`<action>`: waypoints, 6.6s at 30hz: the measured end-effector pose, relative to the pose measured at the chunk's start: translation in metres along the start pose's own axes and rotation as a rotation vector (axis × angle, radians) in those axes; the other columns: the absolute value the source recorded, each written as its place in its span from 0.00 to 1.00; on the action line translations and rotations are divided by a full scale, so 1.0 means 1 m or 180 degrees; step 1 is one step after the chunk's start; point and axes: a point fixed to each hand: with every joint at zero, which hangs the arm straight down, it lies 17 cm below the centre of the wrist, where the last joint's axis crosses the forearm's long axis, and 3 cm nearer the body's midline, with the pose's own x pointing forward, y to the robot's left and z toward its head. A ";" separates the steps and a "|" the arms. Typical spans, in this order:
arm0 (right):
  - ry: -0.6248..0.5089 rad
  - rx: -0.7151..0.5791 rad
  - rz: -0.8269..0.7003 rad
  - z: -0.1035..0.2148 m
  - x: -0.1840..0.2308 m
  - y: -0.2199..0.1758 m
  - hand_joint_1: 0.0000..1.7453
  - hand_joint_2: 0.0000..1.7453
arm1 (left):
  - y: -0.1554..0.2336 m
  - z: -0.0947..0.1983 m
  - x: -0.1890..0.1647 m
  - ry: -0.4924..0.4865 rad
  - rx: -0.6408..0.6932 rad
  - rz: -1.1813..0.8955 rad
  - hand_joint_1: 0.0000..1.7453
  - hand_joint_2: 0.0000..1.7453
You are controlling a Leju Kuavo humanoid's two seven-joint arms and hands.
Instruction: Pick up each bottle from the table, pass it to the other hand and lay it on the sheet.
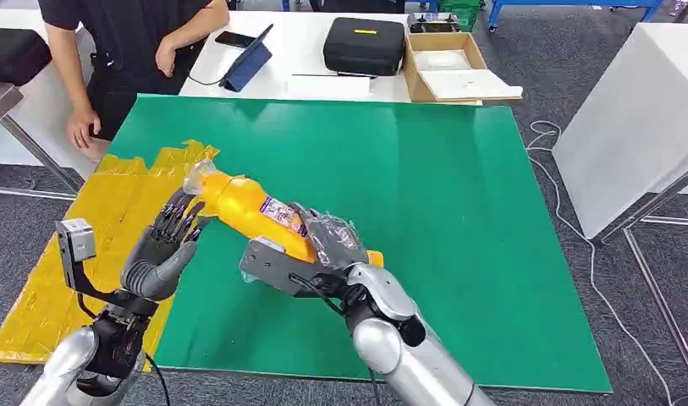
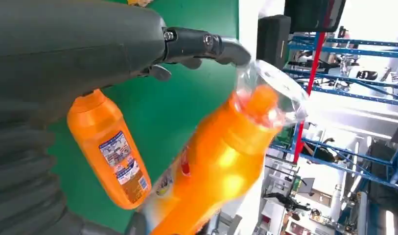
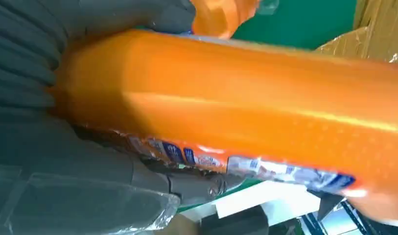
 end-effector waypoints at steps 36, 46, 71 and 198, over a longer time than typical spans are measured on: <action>-0.0015 -0.1058 0.1078 0.023 0.021 -0.042 1.00 1.00 | 0.032 0.004 -0.025 0.0494 -0.0013 0.1075 0.00 1.00; 0.0012 -0.0669 0.0978 0.019 0.023 -0.016 1.00 1.00 | 0.011 -0.024 -0.017 0.0456 -0.0152 0.1065 0.00 1.00; -0.0075 -0.0619 0.1057 0.014 0.044 -0.030 1.00 1.00 | -0.066 -0.041 -0.010 0.0448 -0.0602 0.1132 0.00 1.00; 0.0023 -0.0475 0.0869 0.014 0.045 -0.031 0.00 0.00 | -0.105 -0.088 0.042 -0.0001 -0.0499 0.1363 1.00 1.00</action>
